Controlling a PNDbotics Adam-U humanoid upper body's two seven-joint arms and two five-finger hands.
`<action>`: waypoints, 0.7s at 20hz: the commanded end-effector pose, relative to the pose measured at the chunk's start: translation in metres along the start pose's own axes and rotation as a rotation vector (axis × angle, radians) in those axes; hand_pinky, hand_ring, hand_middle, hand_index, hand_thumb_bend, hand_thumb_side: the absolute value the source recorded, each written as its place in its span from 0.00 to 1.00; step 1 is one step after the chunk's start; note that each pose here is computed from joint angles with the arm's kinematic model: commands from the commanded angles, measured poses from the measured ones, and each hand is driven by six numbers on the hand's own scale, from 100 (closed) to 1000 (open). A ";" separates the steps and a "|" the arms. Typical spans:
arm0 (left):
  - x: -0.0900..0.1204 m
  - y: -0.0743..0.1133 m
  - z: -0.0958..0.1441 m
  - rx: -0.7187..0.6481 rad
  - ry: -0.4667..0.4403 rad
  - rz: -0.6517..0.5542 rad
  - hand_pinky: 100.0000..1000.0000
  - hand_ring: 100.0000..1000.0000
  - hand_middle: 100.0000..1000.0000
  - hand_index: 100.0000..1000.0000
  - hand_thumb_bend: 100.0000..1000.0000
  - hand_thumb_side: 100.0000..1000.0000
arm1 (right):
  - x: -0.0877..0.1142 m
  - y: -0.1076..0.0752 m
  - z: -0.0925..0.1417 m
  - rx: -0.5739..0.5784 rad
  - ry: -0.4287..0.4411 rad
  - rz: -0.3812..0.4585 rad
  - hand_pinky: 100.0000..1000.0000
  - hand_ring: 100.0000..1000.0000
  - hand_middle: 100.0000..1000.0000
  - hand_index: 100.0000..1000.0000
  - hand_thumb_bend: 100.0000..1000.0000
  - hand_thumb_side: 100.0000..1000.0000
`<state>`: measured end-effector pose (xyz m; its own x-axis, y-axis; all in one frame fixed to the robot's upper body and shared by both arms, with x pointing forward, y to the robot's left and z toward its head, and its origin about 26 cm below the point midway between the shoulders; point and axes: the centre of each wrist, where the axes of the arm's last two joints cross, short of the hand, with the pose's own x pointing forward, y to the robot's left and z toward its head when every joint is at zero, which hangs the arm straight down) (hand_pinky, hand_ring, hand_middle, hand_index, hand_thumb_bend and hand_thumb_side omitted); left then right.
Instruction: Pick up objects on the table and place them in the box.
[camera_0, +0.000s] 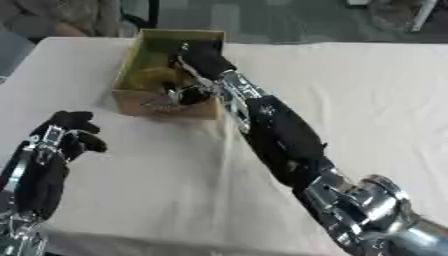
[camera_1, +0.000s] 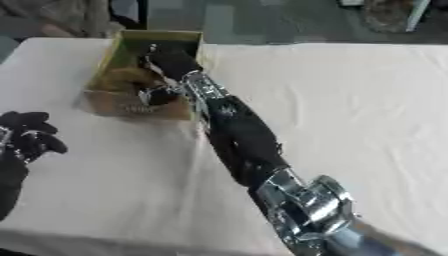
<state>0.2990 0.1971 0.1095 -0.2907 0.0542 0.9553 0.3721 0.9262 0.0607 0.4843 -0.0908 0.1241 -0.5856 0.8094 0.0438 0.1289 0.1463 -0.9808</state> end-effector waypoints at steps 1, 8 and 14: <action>0.009 -0.002 -0.003 -0.019 -0.035 -0.002 0.53 0.46 0.49 0.68 0.00 0.69 | 0.001 -0.009 -0.005 -0.026 0.017 0.021 0.52 0.45 0.17 0.26 0.00 0.27; 0.011 -0.004 -0.005 -0.034 -0.038 0.000 0.53 0.46 0.49 0.68 0.00 0.69 | -0.003 -0.013 -0.006 -0.088 0.133 0.035 0.51 0.45 0.19 0.29 0.00 0.27; 0.014 -0.007 -0.008 -0.057 -0.049 0.004 0.53 0.46 0.49 0.68 0.00 0.69 | -0.015 -0.022 -0.006 -0.109 0.211 0.047 0.52 0.46 0.22 0.31 0.00 0.26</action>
<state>0.3001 0.1907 0.1152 -0.3015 0.0651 0.9512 0.4084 0.9103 0.0672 0.4895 -0.0980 0.1268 -0.4146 0.9077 0.0645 0.1967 0.1586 -0.9676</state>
